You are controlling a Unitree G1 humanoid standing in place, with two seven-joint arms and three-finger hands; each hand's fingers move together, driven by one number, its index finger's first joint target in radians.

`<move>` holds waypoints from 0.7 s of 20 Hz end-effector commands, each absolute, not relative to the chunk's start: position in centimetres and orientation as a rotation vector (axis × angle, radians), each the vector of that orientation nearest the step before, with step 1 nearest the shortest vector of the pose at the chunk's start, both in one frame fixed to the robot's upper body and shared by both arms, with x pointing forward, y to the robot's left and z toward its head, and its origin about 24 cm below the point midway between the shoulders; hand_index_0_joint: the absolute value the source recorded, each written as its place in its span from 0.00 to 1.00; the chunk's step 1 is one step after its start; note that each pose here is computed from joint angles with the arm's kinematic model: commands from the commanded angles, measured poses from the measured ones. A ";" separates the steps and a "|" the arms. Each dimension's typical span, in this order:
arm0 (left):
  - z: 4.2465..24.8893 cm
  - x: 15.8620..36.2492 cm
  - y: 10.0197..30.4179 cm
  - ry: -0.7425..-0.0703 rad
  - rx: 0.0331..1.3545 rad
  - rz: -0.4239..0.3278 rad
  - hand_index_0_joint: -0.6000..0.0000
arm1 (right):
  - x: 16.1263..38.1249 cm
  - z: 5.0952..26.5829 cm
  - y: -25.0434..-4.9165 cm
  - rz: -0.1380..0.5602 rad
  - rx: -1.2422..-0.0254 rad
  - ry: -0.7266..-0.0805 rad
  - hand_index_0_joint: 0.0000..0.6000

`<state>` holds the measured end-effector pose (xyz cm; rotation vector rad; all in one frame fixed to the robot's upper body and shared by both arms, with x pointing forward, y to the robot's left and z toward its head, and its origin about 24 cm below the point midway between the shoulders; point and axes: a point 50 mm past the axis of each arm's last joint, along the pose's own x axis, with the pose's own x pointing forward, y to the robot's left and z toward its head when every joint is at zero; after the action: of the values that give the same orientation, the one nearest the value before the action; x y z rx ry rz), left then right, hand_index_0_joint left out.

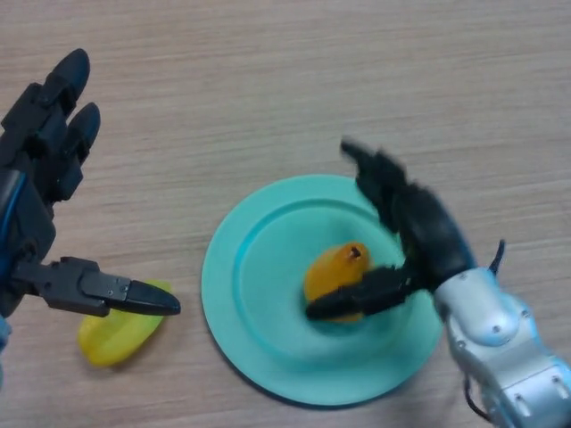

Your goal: Pick up the yellow pear and place it on the plate

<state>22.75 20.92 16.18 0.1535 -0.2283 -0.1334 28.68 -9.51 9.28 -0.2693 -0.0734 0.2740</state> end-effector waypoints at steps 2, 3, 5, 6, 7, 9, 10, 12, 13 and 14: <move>19.3 22.2 21.8 -0.428 0.241 -0.078 1.00 | 28.5 15.4 -11.3 0.207 -0.263 -0.360 0.00; 19.3 22.3 21.8 -0.421 0.239 -0.089 1.00 | 28.1 15.8 -11.7 0.220 -0.274 -0.372 0.00; 19.3 22.4 21.9 -0.392 0.221 -0.120 1.00 | 27.4 16.2 -12.5 0.231 -0.311 -0.372 0.00; 19.3 22.4 21.8 -0.380 0.219 -0.129 1.00 | 27.0 16.4 -13.0 0.233 -0.315 -0.370 0.00; 19.2 22.5 21.8 -0.375 0.215 -0.137 1.00 | 26.5 16.8 -13.8 0.218 -0.320 -0.376 0.00; 19.1 22.7 21.9 -0.392 0.212 -0.134 1.00 | 25.5 17.3 -15.1 0.153 -0.361 -0.416 0.00; 19.1 22.7 21.9 -0.400 0.209 -0.129 1.00 | 25.2 17.4 -15.4 0.137 -0.360 -0.424 0.00; 19.1 22.9 22.1 -0.412 0.191 -0.112 1.00 | 24.1 17.8 -16.3 0.120 -0.348 -0.441 0.00; 19.3 23.1 22.2 -0.415 0.172 -0.109 1.00 | 23.7 18.2 -16.9 0.106 -0.358 -0.458 0.00; 19.3 23.1 22.1 -0.409 0.169 -0.118 1.00 | 23.6 18.3 -17.2 0.099 -0.359 -0.460 0.00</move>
<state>23.91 21.03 15.76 0.0931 -0.1963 -0.1701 24.37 -16.77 15.17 -0.3433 -0.2469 0.1243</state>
